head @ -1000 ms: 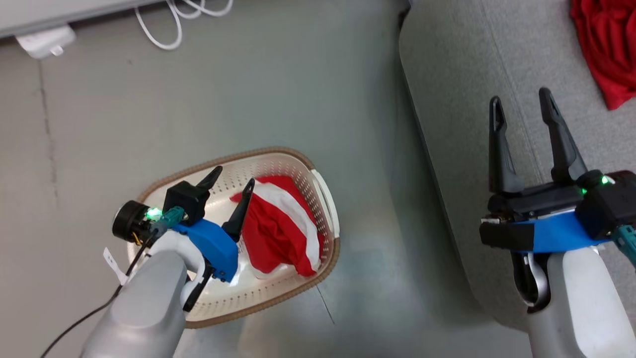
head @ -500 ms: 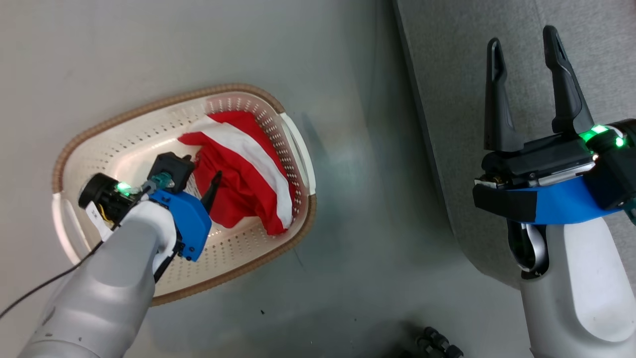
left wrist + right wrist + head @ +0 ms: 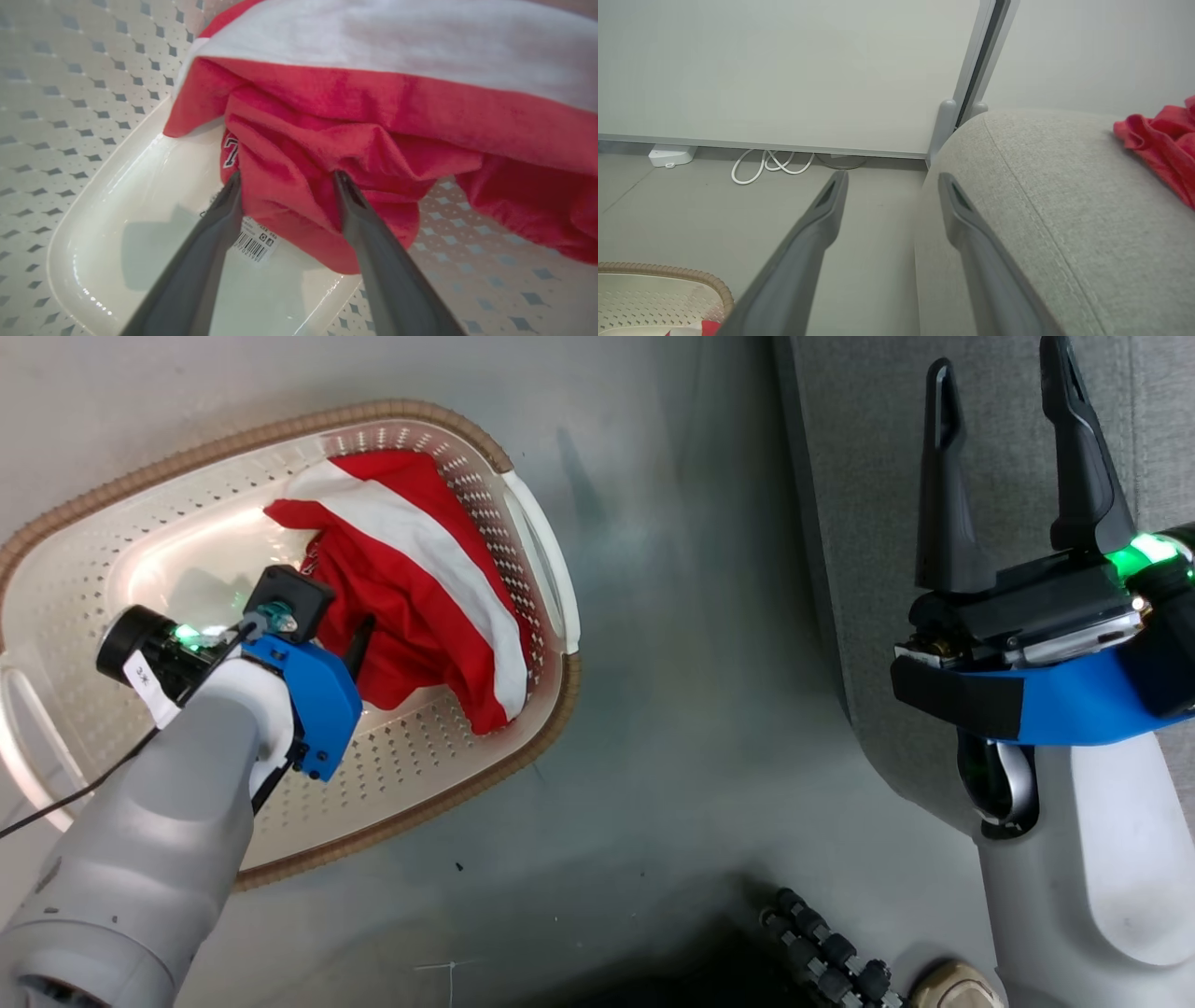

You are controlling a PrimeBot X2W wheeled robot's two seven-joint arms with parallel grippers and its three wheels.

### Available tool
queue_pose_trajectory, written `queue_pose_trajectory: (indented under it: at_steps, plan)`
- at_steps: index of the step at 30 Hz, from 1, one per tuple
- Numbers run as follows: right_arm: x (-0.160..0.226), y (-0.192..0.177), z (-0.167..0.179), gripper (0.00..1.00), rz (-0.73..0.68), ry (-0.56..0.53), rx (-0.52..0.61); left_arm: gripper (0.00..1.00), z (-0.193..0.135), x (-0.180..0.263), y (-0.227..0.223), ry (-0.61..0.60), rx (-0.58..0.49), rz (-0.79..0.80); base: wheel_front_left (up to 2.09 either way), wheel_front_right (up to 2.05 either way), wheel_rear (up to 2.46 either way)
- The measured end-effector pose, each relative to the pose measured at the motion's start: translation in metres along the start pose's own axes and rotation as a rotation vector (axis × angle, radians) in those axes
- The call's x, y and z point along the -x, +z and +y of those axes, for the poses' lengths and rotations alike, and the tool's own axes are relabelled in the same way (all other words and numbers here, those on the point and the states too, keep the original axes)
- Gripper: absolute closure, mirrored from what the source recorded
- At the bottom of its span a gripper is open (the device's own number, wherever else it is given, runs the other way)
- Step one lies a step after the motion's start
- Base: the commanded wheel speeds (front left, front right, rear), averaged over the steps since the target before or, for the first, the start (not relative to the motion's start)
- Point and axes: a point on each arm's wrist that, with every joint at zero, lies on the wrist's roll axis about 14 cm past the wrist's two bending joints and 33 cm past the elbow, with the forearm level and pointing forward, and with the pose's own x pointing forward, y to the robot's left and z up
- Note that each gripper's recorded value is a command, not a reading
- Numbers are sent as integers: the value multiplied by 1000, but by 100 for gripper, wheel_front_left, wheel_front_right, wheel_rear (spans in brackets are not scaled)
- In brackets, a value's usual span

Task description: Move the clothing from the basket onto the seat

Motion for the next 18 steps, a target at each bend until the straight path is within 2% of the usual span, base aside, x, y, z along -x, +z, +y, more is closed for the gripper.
queue_pose_trajectory:
  at_steps: [14, 15, 16, 18]
  plan:
    - [-6, -33, 6, 0, 55, 11, -2, 0, -3, -25, -28, -37, -8, 81, 2, 2, 2]
    - [-6, -34, 7, 0, 56, 14, -3, 55, -2, -24, -30, -37, -13, 87, 1, 1, 1]
    - [-7, -35, 8, 0, 57, 17, -2, 96, -1, -24, -31, -37, -16, 89, 0, 0, 0]
    - [-8, -37, 9, 0, 58, 20, -3, 100, -1, -24, -31, -41, -23, 92, 0, 0, 0]
